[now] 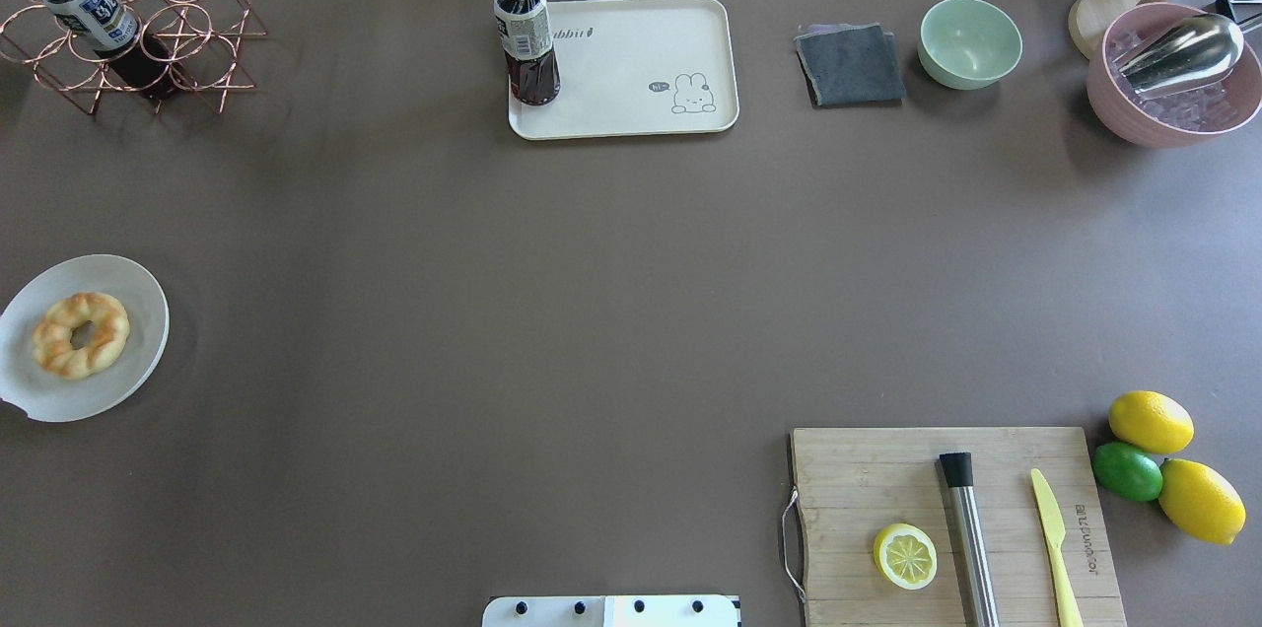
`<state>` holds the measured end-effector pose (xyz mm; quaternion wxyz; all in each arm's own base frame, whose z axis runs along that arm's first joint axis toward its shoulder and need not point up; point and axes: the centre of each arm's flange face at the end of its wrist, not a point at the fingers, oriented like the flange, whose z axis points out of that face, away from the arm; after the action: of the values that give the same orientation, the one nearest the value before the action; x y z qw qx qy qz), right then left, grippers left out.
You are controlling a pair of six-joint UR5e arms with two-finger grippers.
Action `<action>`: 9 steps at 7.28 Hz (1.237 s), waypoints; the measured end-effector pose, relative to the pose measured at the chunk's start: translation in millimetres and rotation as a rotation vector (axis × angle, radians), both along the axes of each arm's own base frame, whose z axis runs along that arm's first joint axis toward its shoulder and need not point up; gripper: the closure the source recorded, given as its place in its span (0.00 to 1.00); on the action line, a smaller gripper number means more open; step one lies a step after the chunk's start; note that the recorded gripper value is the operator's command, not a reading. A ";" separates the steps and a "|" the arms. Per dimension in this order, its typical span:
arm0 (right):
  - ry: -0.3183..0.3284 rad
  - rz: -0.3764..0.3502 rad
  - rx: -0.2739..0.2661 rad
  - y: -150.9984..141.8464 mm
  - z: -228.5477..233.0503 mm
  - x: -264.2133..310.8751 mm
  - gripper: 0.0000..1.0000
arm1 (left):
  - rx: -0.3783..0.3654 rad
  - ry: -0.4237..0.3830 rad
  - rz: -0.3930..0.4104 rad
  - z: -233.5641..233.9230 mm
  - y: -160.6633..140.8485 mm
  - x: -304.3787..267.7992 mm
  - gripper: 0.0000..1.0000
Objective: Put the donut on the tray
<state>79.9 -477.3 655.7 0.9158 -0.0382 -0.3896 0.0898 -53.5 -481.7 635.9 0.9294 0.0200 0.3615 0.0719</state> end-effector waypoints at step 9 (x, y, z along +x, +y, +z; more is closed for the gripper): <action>0.006 -0.002 0.322 -5.7 -58.3 -2.8 0.00 | 0.153 0.284 -0.001 11.8 20.0 7.2 0.02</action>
<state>77.1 -483.1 597.4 0.9112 0.1090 -0.3964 0.0252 -46.3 -461.8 647.7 0.8648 0.1010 0.4826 0.0953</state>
